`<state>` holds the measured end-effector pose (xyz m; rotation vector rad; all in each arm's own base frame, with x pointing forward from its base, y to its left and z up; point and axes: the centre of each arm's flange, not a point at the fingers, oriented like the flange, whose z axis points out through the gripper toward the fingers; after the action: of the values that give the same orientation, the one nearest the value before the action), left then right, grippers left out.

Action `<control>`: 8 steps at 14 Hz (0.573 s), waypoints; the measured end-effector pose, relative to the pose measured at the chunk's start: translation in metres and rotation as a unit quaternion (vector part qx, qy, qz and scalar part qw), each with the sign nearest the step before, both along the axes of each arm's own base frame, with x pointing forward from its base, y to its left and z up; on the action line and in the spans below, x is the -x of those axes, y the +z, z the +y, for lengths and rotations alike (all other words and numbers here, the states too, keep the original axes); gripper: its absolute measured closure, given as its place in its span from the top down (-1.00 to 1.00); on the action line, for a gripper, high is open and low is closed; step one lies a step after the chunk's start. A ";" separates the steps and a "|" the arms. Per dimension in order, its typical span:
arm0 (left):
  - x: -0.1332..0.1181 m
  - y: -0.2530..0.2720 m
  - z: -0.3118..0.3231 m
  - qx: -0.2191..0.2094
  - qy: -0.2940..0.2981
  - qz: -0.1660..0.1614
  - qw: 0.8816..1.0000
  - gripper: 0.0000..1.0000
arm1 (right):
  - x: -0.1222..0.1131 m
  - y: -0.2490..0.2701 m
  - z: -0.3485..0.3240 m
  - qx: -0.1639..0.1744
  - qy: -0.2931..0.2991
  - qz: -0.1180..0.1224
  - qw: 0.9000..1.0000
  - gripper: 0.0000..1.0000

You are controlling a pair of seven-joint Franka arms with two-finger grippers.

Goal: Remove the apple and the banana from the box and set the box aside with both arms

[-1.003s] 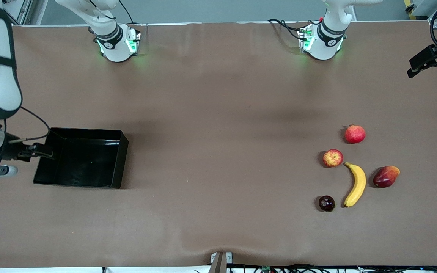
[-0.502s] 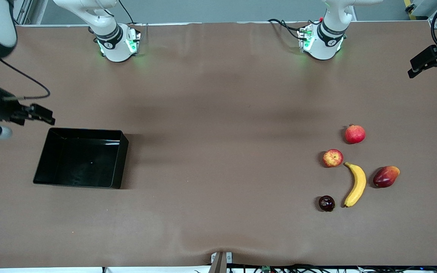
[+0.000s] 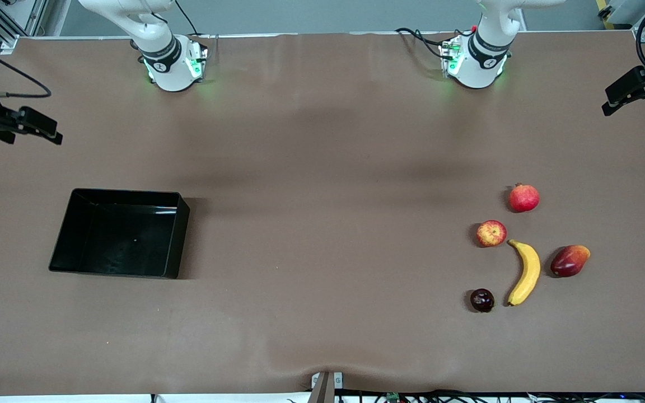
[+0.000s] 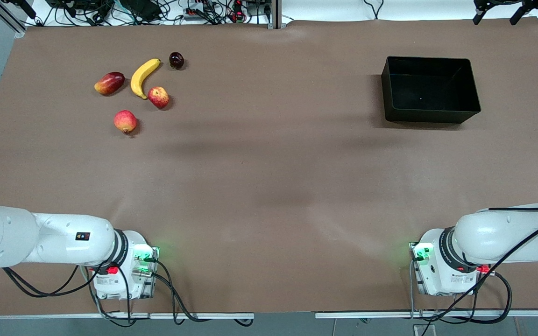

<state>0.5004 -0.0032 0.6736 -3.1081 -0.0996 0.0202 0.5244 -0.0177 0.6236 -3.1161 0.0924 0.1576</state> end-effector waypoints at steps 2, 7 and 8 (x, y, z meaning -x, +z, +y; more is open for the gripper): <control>0.000 0.000 -0.001 0.000 -0.001 0.000 1.000 1.00 | 0.001 0.007 -0.001 0.002 -0.016 -0.005 1.000 1.00; -0.002 -0.002 -0.002 0.000 -0.002 0.002 1.000 1.00 | -0.001 0.018 -0.001 0.002 -0.017 -0.026 1.000 1.00; -0.002 -0.003 -0.002 0.000 -0.002 0.002 1.000 1.00 | -0.002 0.018 -0.001 0.002 -0.017 -0.028 0.999 1.00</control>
<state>0.5022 -0.0053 0.6711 -3.1074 -0.0937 0.0275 0.5260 -0.0184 0.6420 -3.1181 0.1451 0.0708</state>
